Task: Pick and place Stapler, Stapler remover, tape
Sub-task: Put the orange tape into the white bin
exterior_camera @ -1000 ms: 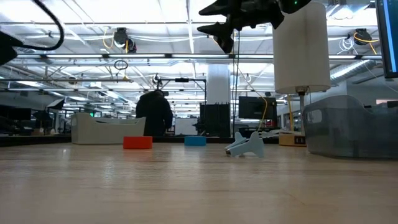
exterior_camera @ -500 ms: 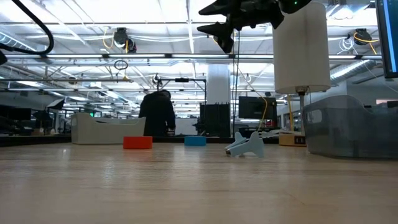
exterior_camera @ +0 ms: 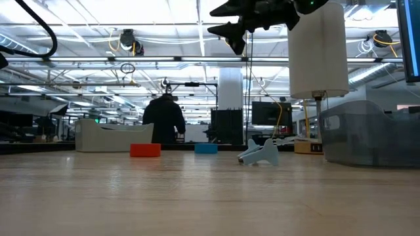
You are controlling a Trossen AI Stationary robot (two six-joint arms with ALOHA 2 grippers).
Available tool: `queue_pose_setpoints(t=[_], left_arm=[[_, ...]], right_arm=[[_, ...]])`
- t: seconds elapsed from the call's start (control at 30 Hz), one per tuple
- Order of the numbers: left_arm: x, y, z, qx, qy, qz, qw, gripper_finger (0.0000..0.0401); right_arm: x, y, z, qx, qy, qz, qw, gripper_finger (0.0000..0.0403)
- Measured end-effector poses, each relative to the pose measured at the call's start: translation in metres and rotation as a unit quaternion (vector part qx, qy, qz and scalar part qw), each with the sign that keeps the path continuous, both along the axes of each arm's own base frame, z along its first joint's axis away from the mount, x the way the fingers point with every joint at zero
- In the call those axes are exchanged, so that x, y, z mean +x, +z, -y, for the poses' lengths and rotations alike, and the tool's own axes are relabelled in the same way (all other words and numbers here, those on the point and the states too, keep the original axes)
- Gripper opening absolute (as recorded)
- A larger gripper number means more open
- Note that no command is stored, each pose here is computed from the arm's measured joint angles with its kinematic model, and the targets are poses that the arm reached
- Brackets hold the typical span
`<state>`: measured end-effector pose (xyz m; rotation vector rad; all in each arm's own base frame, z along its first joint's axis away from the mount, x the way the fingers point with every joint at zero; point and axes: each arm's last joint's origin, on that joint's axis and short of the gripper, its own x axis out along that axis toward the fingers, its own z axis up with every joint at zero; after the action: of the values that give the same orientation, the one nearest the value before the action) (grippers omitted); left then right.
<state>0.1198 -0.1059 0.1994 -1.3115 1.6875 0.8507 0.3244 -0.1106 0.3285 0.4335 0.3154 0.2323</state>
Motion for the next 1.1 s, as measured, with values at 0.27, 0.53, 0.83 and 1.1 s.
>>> queue_pose_setpoints(t=[0.27, 0.53, 0.83, 1.1], left_arm=[[0.011, 0.028, -0.005, -0.015, 0.048, 0.105, 0.993, 0.0175], [0.023, 0.078, -0.029, 0.115, 0.086, 0.326, 0.934, 0.0175], [0.061, 0.091, -0.061, 0.28, -0.06, 0.429, 0.857, 0.0175], [0.107, 0.071, -0.104, 0.341, -0.187, 0.413, 0.824, 0.0175]], right_arm=[[0.006, -0.012, 0.006, -0.064, -0.05, -0.017, 0.997, 0.0178], [0.012, -0.017, -0.01, -0.152, -0.059, -0.037, 0.986, 0.0178], [0.018, -0.017, -0.034, -0.177, -0.025, -0.027, 0.984, 0.0177], [0.014, -0.012, -0.032, -0.157, -0.056, -0.035, 0.985, 0.018]])
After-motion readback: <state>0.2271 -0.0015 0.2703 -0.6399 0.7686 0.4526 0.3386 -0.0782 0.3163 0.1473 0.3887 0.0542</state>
